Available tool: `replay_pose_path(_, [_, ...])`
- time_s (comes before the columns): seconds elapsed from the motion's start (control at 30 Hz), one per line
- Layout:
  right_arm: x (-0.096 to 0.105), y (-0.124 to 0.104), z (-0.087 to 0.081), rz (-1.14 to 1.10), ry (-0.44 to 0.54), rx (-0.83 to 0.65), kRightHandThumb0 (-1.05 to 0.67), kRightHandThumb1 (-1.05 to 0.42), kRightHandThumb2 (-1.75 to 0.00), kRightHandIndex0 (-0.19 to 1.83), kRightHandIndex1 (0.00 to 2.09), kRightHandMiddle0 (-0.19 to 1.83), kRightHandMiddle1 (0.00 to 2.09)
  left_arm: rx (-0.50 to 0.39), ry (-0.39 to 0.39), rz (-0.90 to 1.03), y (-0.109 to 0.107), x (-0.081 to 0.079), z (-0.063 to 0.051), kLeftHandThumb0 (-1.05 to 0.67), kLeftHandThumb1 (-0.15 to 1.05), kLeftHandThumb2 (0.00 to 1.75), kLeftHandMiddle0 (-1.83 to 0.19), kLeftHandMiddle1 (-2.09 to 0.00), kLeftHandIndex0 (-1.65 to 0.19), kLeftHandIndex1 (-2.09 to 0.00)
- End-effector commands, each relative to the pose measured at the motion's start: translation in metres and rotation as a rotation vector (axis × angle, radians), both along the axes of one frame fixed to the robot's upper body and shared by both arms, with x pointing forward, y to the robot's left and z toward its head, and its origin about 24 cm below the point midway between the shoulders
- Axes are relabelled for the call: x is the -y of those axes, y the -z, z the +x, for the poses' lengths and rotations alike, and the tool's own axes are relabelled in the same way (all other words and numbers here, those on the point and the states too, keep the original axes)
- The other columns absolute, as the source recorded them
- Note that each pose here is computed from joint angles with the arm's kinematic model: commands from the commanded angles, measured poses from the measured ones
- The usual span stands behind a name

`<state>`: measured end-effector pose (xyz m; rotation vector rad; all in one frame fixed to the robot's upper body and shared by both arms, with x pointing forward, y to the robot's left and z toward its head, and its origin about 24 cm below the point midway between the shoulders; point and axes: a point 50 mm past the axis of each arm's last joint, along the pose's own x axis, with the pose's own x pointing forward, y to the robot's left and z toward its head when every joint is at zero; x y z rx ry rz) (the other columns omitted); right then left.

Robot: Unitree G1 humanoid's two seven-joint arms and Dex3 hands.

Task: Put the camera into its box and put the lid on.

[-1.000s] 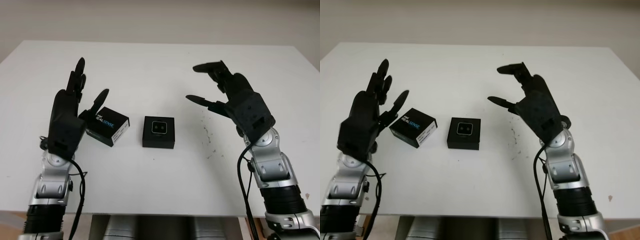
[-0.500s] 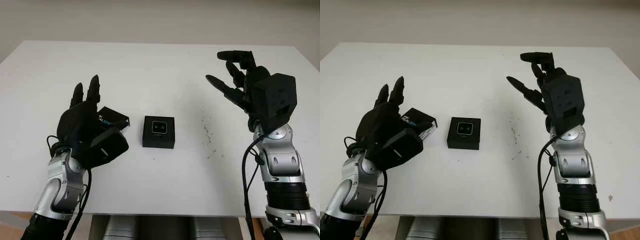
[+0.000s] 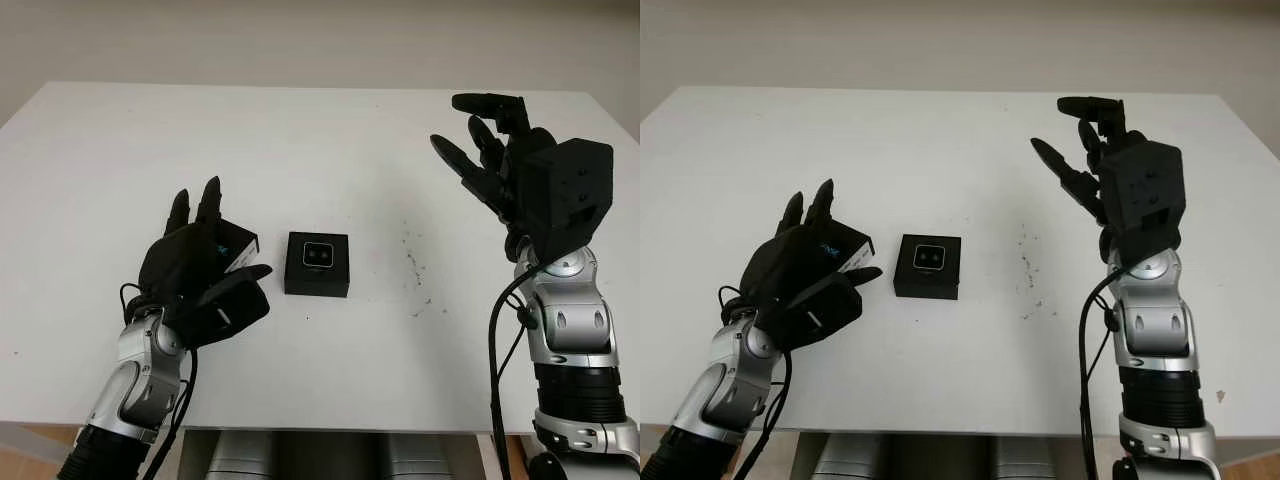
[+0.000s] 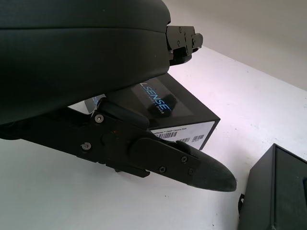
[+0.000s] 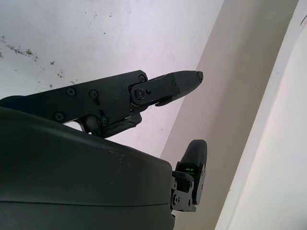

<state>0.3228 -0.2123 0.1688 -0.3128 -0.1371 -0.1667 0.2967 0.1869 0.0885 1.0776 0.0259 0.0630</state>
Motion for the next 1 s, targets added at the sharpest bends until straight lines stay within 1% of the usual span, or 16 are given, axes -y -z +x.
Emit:
replay_pose_path(0.0, [-0.002, -0.005, -0.002, -0.008, -0.001, 0.017, -0.45, -1.05, -0.09, 0.16, 0.03, -0.10, 1.01, 0.012, -0.008, 0.010, -0.002, -0.002, 0.004, -0.79, 0.99, 0.04, 0.19, -0.02, 0.03, -0.08])
replay_pose_path(0.13, [-0.002, -0.005, -0.002, -0.007, 0.005, 0.014, -0.45, -1.05, -0.09, 0.15, 0.03, -0.09, 1.00, 0.016, -0.026, 0.054, 0.001, -0.002, 0.006, -0.77, 0.98, 0.05, 0.18, -0.04, -0.01, -0.09])
replay_pose_path(0.27, [-0.002, -0.005, -0.004, -0.008, 0.005, 0.013, -0.44, -1.05, -0.09, 0.16, 0.03, -0.09, 0.99, 0.010, -0.034, 0.088, 0.004, -0.003, 0.007, -0.71, 0.97, 0.05, 0.16, -0.06, -0.04, -0.08])
replay_pose_path(0.37, [-0.001, -0.005, -0.004, -0.007, 0.005, 0.012, -0.45, -1.05, -0.08, 0.17, 0.04, -0.08, 0.98, 0.012, -0.039, 0.073, 0.006, -0.003, 0.008, -0.60, 0.95, 0.04, 0.07, -0.09, -0.09, -0.09])
replay_pose_path(0.43, [-0.001, -0.005, -0.004, -0.008, 0.004, 0.013, -0.45, -1.05, -0.08, 0.17, 0.04, -0.08, 1.00, 0.018, -0.047, 0.066, 0.007, -0.003, 0.008, -0.49, 0.95, 0.05, -0.05, -0.15, -0.15, -0.10])
replay_pose_path(0.47, [-0.001, -0.004, -0.005, -0.006, 0.003, 0.013, -0.45, -1.05, -0.08, 0.17, 0.04, -0.09, 1.01, 0.018, -0.052, 0.069, 0.008, -0.003, 0.008, -0.45, 0.95, 0.05, -0.05, -0.29, -0.18, -0.09])
replay_pose_path(0.5, [-0.001, -0.004, -0.005, -0.003, 0.003, 0.014, -0.45, -1.05, -0.08, 0.17, 0.04, -0.09, 1.01, 0.015, -0.056, 0.069, 0.008, -0.002, 0.007, -0.38, 0.96, 0.05, 0.07, -0.73, -0.24, -0.08])
replay_pose_path(0.53, [-0.001, -0.004, -0.005, 0.006, 0.001, 0.014, -0.45, -1.05, -0.08, 0.18, 0.04, -0.10, 1.02, 0.010, -0.058, 0.070, 0.008, -0.002, 0.007, -0.32, 0.96, 0.05, 0.13, -0.96, -0.28, -0.09])
replay_pose_path(0.67, [-0.002, -0.005, -0.005, 0.019, -0.003, 0.019, -0.45, -1.05, -0.09, 0.19, 0.05, -0.11, 1.01, 0.027, -0.045, 0.086, 0.007, -0.004, 0.005, -0.09, 1.00, 0.06, 0.19, -1.61, -0.44, -0.16])
replay_pose_path(0.7, [-0.002, -0.005, -0.005, 0.026, -0.005, 0.020, -0.46, -1.05, -0.08, 0.19, 0.05, -0.11, 1.02, 0.043, -0.039, 0.093, 0.007, -0.005, 0.005, -0.05, 1.00, 0.06, 0.19, -1.76, -0.49, -0.23])
replay_pose_path(0.73, [-0.002, -0.005, -0.005, 0.031, -0.006, 0.020, -0.46, -1.05, -0.09, 0.19, 0.05, -0.12, 1.03, 0.054, -0.035, 0.097, 0.007, -0.005, 0.005, -0.02, 1.01, 0.06, 0.10, -1.79, -0.38, -0.65])
replay_pose_path(0.77, [-0.002, -0.005, -0.004, 0.035, -0.008, 0.019, -0.46, -1.05, -0.09, 0.19, 0.05, -0.13, 1.03, 0.059, -0.035, 0.098, 0.007, -0.006, 0.005, -0.01, 1.01, 0.05, 0.07, -1.79, -0.27, -0.93])
replay_pose_path(0.8, [-0.002, -0.005, -0.004, 0.038, -0.011, 0.018, -0.47, -1.05, -0.09, 0.19, 0.05, -0.13, 1.03, 0.058, -0.032, 0.103, 0.006, -0.006, 0.005, -0.02, 1.01, 0.05, -0.03, -1.75, -0.27, -1.18])
replay_pose_path(0.83, [-0.002, -0.006, -0.004, 0.039, -0.014, 0.017, -0.47, -1.05, -0.09, 0.18, 0.05, -0.13, 1.03, 0.062, -0.024, 0.108, 0.005, -0.006, 0.005, -0.03, 1.00, 0.05, -0.11, -1.70, -0.29, -1.35])
replay_pose_path(0.87, [-0.003, -0.006, -0.004, 0.039, -0.018, 0.015, -0.47, -1.05, -0.10, 0.18, 0.04, -0.14, 1.02, 0.065, -0.017, 0.112, 0.004, -0.007, 0.005, -0.03, 1.00, 0.05, -0.20, -1.64, -0.32, -1.46])
replay_pose_path(0.97, [-0.003, -0.006, -0.005, 0.043, -0.027, 0.014, -0.47, -1.05, -0.12, 0.15, 0.03, -0.15, 1.00, 0.065, -0.007, 0.114, 0.002, -0.008, 0.004, -0.03, 1.00, 0.05, -0.27, -1.58, -0.33, -1.52])
